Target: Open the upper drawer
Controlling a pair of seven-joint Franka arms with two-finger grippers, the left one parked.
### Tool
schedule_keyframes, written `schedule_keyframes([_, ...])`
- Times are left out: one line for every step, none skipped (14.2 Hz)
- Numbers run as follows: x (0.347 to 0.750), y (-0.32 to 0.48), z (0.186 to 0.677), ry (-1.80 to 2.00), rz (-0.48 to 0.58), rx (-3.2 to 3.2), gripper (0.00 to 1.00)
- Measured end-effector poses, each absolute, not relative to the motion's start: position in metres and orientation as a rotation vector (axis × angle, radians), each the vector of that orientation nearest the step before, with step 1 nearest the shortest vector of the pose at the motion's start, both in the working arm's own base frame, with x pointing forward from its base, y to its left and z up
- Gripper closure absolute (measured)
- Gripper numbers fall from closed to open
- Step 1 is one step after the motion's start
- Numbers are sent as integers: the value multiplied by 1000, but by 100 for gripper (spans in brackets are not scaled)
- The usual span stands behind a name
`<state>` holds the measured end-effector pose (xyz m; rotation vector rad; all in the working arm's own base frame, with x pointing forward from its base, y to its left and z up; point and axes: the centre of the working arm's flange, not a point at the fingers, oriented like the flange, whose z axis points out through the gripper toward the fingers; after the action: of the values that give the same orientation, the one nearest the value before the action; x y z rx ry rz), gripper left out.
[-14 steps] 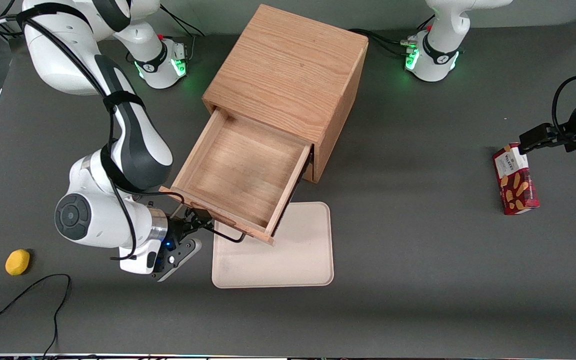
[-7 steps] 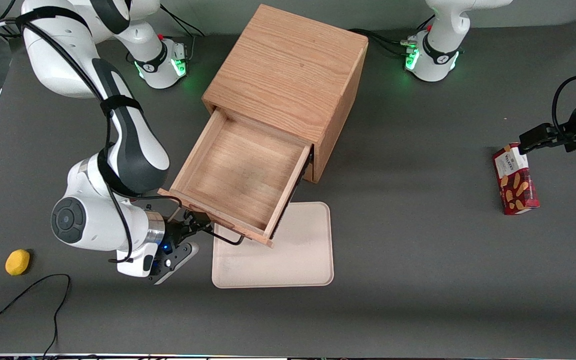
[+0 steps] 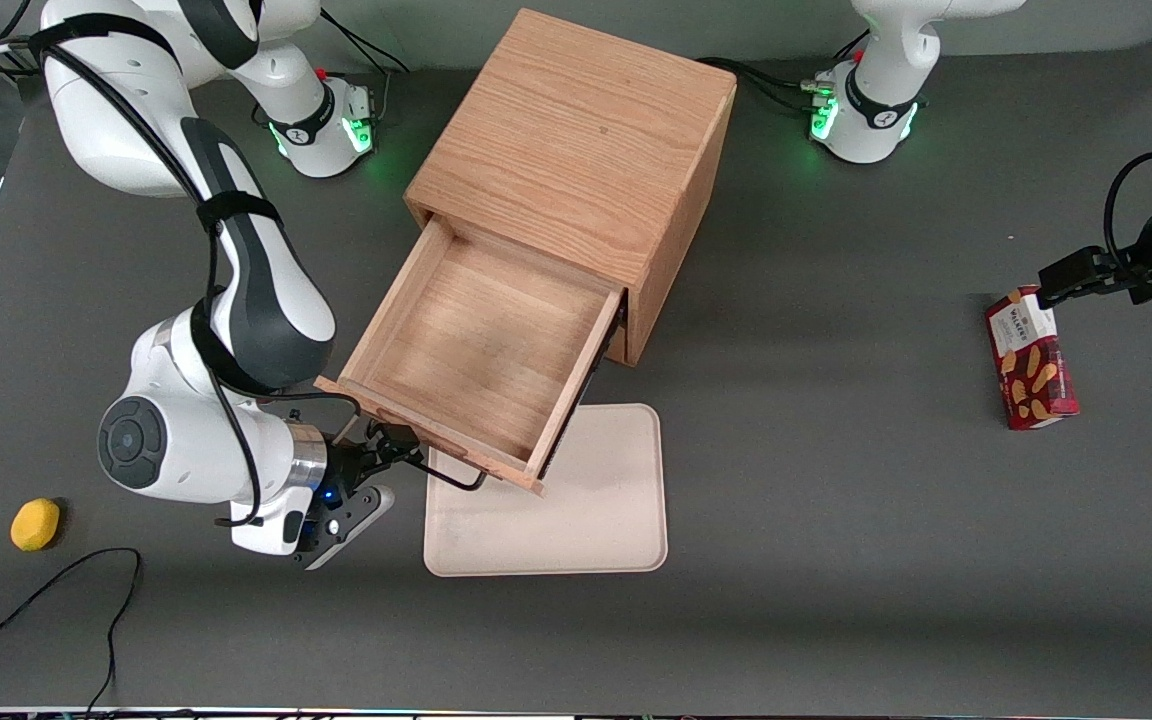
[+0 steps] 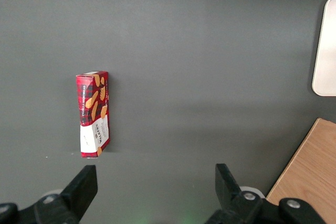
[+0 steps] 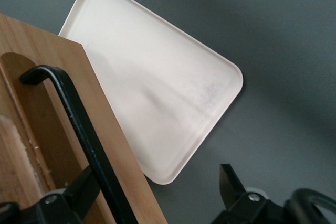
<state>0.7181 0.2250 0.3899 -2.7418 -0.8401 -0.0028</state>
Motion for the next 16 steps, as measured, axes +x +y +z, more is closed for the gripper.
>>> schedule_keyframes([718,224,391,-839,1,-2742,0])
schedule_keyframes([718,223,392,-839,4,-2742,0])
schedule_keyframes([718,222,396,-841,9,-2741,0])
schedule_keyframes([718,220,400,-842,18,-2742,0])
schedule_keyframes([718,216,405,-840,31,-2746,0])
schedule_keyframes([718,209,410,-833,47,-2755,0])
schedule_keyframes([717,199,416,-822,63,-2770,0])
schedule_keyframes([716,190,424,-812,78,-2782,0])
schedule_keyframes([713,183,432,-810,97,-2791,0])
schedule_keyframes([709,178,442,-816,116,-2802,0])
schedule_keyframes([704,174,453,-828,139,-2819,0])
schedule_keyframes([697,170,463,-842,178,-2837,0])
schedule_keyframes([690,164,471,-848,225,-2859,0])
schedule_keyframes([682,157,479,-843,262,-2877,0])
schedule_keyframes([674,146,485,-825,292,-2895,0])
schedule_keyframes([664,132,490,-798,321,-2911,0])
